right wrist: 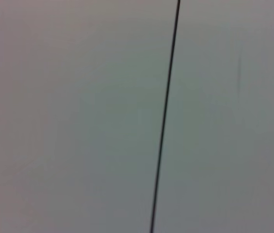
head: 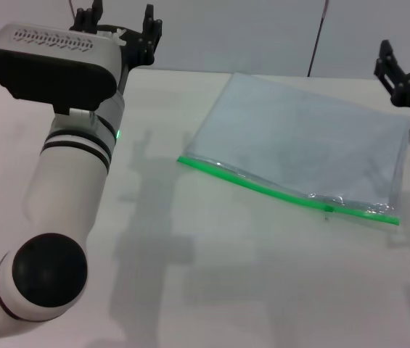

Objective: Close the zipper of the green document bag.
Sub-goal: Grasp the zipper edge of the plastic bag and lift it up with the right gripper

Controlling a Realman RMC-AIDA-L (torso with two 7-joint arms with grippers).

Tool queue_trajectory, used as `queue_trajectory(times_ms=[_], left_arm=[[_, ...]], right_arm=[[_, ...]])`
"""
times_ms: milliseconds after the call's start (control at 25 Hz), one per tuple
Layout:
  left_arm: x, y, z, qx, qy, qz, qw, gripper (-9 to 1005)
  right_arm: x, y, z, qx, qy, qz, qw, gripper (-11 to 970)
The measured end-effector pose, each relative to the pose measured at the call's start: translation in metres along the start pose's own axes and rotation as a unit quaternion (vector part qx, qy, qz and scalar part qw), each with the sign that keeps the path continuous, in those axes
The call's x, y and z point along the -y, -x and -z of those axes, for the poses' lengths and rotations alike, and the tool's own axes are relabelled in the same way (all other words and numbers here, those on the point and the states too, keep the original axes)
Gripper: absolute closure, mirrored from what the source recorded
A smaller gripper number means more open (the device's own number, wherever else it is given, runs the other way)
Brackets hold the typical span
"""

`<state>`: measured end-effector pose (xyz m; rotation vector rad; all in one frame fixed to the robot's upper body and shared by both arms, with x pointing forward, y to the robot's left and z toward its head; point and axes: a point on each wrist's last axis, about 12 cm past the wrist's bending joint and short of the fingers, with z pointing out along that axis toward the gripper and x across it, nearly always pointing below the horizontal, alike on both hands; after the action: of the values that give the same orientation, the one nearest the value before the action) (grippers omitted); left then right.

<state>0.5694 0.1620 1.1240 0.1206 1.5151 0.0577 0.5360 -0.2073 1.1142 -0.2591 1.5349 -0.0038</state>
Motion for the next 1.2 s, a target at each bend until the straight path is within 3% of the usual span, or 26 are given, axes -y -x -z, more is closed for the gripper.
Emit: queue_trajectory(times_ms=[360,720,1200], left_arm=[[0.001,0.001,0.0,0.001,-0.002,-0.005,1.0,251],[0.0,0.0,0.0,-0.001,0.0,-0.007,1.0,252],[-0.005,-0.004,0.001,-0.011,0.007,-0.005,1.0,252]], right_arm=[[0.004,0.02,0.0,-0.026,0.078,0.007,0.997,140],[0.003,0.02,-0.003,-0.078,0.145,0.032,0.986,141],[0.014,0.016,0.008,-0.169,0.255,0.135,0.943,143]])
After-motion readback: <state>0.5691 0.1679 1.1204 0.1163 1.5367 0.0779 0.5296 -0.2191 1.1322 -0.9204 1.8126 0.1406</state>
